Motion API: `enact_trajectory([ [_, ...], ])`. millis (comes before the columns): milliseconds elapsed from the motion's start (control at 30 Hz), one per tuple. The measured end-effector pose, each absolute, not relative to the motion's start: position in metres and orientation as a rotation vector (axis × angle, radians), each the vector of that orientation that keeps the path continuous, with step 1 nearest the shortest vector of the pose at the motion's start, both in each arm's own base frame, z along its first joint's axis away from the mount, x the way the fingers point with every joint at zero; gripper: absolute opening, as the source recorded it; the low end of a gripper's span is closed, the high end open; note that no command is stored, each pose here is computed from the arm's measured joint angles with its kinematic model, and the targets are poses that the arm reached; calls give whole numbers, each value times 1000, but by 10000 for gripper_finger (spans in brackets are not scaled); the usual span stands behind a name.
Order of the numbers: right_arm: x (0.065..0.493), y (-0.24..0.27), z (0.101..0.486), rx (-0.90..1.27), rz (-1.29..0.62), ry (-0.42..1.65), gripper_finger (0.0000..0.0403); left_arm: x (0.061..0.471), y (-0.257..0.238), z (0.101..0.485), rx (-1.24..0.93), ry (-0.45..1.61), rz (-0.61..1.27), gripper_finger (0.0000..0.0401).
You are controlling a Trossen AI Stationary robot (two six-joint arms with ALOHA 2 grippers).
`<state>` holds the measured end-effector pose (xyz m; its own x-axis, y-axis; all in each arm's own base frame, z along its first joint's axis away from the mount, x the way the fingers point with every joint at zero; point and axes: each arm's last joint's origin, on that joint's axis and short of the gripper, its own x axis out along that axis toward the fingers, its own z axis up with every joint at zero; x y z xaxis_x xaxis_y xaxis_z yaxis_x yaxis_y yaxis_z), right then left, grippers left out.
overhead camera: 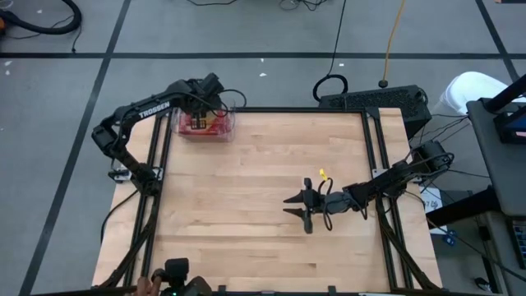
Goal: Sort popcorn bags into baskets
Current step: Put the red popcorn bag into the transparent bin
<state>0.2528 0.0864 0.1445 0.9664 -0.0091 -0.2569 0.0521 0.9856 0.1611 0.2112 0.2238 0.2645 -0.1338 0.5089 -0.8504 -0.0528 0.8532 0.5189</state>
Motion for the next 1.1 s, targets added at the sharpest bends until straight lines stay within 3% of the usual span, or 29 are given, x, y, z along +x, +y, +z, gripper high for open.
enact_trajectory([
  [600, 253, 87, 145, 156, -29, 258, 127, 212, 223, 261, 312, 1631, 608, 239],
  [1100, 253, 87, 144, 167, -30, 259, 127, 207, 224, 260, 256, 1639, 612, 199],
])
